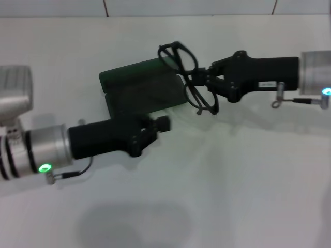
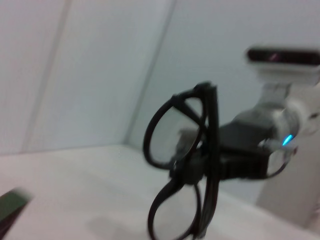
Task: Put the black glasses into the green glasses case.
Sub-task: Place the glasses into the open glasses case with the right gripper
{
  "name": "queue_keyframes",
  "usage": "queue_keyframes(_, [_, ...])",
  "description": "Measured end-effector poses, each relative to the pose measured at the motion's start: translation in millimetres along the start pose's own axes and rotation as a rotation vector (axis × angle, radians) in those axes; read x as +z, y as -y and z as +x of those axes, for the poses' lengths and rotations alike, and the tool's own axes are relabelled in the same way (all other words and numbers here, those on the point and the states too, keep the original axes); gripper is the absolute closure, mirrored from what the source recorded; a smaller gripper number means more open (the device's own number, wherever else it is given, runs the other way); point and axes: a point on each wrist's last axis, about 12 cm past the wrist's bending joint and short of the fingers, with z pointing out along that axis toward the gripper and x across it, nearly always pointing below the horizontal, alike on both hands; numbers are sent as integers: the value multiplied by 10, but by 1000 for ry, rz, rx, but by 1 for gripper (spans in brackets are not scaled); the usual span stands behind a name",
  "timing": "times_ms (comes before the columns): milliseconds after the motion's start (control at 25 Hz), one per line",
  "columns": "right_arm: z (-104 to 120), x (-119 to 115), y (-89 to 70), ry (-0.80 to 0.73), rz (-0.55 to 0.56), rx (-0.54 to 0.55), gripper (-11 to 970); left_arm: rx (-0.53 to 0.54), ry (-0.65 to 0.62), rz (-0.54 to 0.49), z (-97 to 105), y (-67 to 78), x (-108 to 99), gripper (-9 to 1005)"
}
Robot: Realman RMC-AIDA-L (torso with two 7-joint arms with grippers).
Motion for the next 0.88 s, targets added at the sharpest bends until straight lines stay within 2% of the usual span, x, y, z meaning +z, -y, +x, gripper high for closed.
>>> queue_keyframes(120, [-47, 147, 60, -75, 23, -104, 890, 18, -32, -87, 130, -42, -138, 968])
queue_keyframes(360, [-159, 444, 113, -252, 66, -360, 885, 34, -70, -181, 281, -72, -265, 967])
queue_keyframes(600, [-238, 784, 47, -403, 88, -638, 881, 41, -81, -218, 332, -69, -370, 966])
queue_keyframes(880, [-282, 1036, -8, -476, 91, -802, 875, 37, -81, -222, 344, -64, -383, 965])
